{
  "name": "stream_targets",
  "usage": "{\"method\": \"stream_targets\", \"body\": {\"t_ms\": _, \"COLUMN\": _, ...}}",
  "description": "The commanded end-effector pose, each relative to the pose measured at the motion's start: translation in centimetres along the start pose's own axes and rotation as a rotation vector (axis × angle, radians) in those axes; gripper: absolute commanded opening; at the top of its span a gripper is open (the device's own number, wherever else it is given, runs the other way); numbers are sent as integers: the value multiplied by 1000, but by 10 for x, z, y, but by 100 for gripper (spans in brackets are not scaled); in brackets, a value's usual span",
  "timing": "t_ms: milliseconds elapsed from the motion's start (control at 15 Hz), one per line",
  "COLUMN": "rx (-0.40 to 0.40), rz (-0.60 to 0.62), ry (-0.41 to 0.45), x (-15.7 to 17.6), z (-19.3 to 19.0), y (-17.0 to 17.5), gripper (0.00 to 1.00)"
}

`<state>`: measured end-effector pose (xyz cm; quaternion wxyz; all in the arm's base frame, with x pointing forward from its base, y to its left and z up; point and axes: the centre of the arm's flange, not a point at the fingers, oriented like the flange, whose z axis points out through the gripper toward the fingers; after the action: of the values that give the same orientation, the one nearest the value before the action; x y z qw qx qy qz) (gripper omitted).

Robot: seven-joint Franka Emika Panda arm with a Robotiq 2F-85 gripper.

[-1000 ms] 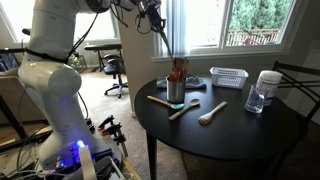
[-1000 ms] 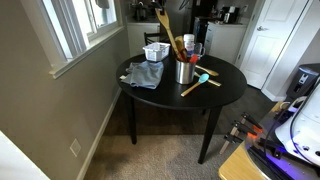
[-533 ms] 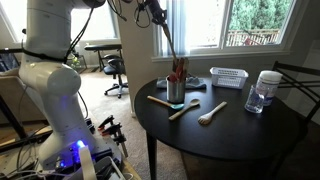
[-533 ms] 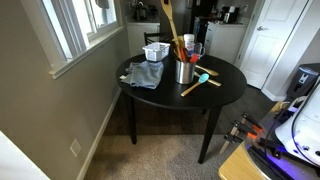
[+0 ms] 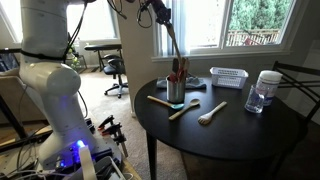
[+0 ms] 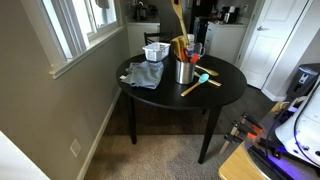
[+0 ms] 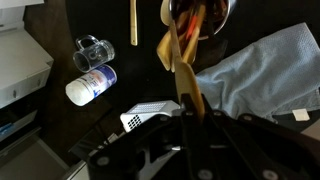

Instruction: Put the wooden spoon on the table

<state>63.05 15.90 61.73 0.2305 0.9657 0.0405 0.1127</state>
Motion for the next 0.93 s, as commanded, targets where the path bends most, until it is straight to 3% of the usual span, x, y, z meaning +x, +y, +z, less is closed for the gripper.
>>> {"method": "stream_targets", "body": {"t_ms": 0, "rx": -31, "rz": 43, "ry": -10, "x": -34, "z": -15, "y": 17, "gripper": 6}}
{"method": "stream_targets", "body": {"t_ms": 400, "rx": -39, "rz": 44, "ry": -61, "x": -55, "z": -6, "y": 29, "gripper": 6}}
{"method": "stream_targets", "body": {"t_ms": 867, "rx": -3, "rz": 59, "ry": -163, "x": -64, "z": 88, "y": 50, "gripper": 6}}
